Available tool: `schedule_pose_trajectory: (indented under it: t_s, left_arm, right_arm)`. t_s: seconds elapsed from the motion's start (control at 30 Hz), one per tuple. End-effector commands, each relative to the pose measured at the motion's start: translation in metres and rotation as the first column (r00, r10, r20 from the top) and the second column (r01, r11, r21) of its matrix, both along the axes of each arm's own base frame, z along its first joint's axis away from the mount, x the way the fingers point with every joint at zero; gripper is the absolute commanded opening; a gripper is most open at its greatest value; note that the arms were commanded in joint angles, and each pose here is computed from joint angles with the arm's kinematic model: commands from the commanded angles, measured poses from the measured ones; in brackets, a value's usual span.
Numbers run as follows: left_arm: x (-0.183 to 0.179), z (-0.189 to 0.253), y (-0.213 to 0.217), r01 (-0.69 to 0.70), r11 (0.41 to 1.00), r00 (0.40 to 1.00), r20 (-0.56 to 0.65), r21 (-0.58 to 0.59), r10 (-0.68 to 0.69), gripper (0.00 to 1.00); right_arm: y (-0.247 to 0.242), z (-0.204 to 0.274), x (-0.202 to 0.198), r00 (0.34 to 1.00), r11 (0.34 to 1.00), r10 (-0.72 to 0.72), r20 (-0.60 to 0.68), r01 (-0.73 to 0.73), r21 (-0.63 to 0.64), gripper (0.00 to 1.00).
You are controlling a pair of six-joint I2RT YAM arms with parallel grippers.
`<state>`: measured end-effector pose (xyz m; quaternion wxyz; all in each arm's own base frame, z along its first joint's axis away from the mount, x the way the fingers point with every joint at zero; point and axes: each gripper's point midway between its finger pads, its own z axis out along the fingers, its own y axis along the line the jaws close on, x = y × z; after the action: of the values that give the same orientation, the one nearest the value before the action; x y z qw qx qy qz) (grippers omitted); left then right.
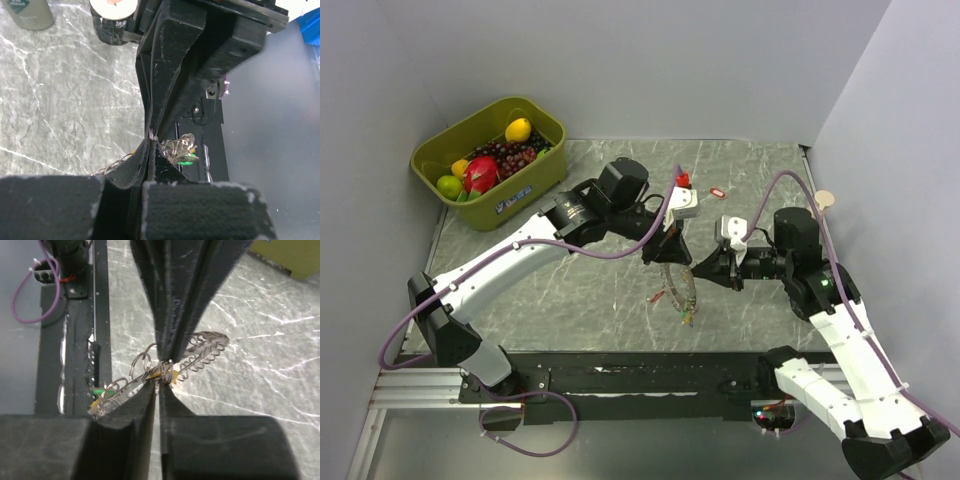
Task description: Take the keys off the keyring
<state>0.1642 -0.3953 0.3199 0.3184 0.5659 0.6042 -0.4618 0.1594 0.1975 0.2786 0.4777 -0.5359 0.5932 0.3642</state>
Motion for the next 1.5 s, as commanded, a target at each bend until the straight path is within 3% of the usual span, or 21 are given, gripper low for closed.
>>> schedule_pose_trajectory:
  t_s: [0.0,0.13,0.67,1.23,1.47]
  left_arm:
    - [-0.004,0.037,-0.007,0.04,0.992,0.997,0.066,-0.116,-0.033,0.01]
    - [-0.006,0.037,-0.006,0.047,0.992,0.997,0.065,-0.115,-0.039,0.01]
    - [-0.03,0.045,-0.002,0.188,0.972,0.982,0.037,-0.141,-0.184,0.01]
    - [-0.026,0.046,-0.003,0.17,0.974,0.985,0.027,-0.15,-0.168,0.01]
    - [-0.024,0.044,-0.003,0.166,0.975,0.986,0.02,-0.148,-0.165,0.01]
  right_arm:
    - [-0.003,0.022,-0.014,0.995,0.999,0.029,0.095,-0.031,0.011,0.25]
    - [-0.009,0.031,-0.009,0.995,1.0,-0.003,0.099,0.001,0.021,0.34]
    - [-0.01,0.048,-0.016,0.987,0.967,0.151,-0.056,-0.136,0.215,0.36]
    - [-0.003,0.045,-0.035,0.965,0.943,0.247,-0.09,-0.218,0.25,0.33]
    - [-0.002,0.045,-0.036,0.962,0.941,0.25,-0.113,-0.214,0.262,0.16]
